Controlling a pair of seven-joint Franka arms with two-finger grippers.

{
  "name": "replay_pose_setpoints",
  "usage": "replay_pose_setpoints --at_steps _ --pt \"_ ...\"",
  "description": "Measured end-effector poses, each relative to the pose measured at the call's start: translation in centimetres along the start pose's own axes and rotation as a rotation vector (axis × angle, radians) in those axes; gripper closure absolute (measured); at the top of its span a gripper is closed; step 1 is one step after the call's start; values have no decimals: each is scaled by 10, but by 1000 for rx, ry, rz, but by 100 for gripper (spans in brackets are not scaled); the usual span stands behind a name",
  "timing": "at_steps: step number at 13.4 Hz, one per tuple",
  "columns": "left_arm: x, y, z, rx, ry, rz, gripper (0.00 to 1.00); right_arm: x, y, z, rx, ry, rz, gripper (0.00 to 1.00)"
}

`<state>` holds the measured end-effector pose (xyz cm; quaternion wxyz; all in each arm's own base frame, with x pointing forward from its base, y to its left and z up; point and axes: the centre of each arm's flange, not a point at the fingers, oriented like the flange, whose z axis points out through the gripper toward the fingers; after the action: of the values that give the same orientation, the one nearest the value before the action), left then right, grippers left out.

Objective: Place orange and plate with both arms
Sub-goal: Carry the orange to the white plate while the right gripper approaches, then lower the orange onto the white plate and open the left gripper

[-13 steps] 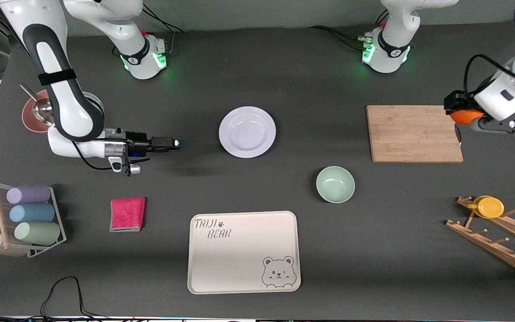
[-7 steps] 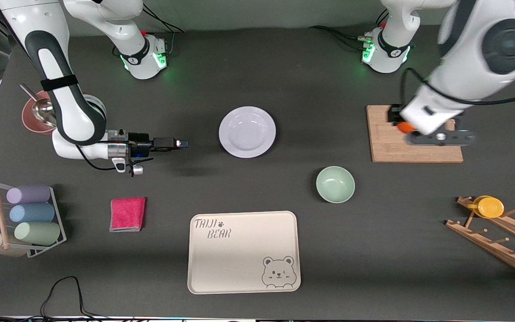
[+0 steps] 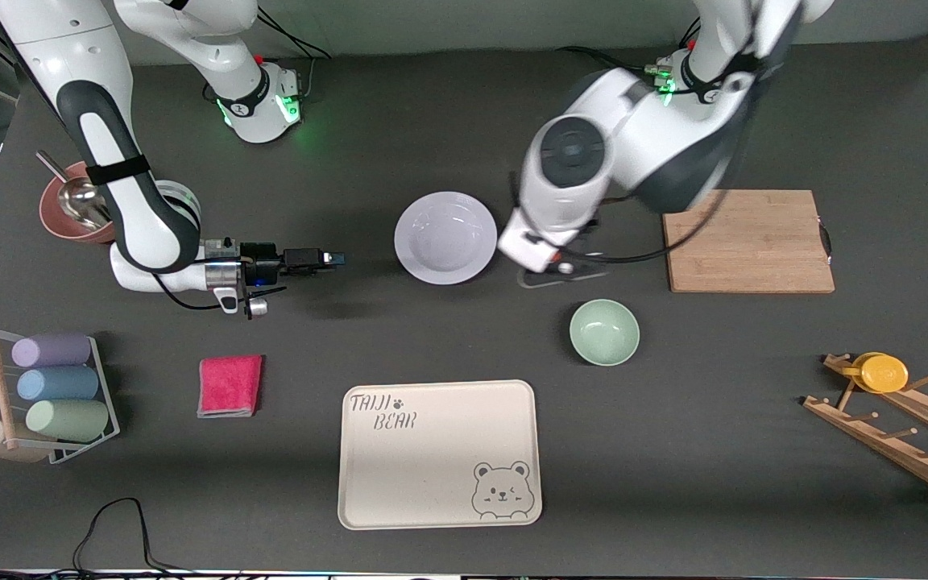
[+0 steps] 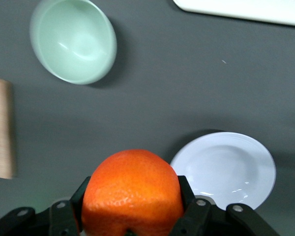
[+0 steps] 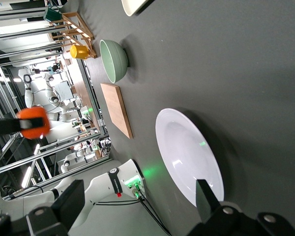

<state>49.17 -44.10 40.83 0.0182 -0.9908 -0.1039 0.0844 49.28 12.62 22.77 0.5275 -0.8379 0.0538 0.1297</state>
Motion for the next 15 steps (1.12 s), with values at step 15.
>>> replay_pose_setpoints --at_steps 15 --pt "-116 130 191 -20 84 -113 29 -23 67 30 24 71 -97 0"
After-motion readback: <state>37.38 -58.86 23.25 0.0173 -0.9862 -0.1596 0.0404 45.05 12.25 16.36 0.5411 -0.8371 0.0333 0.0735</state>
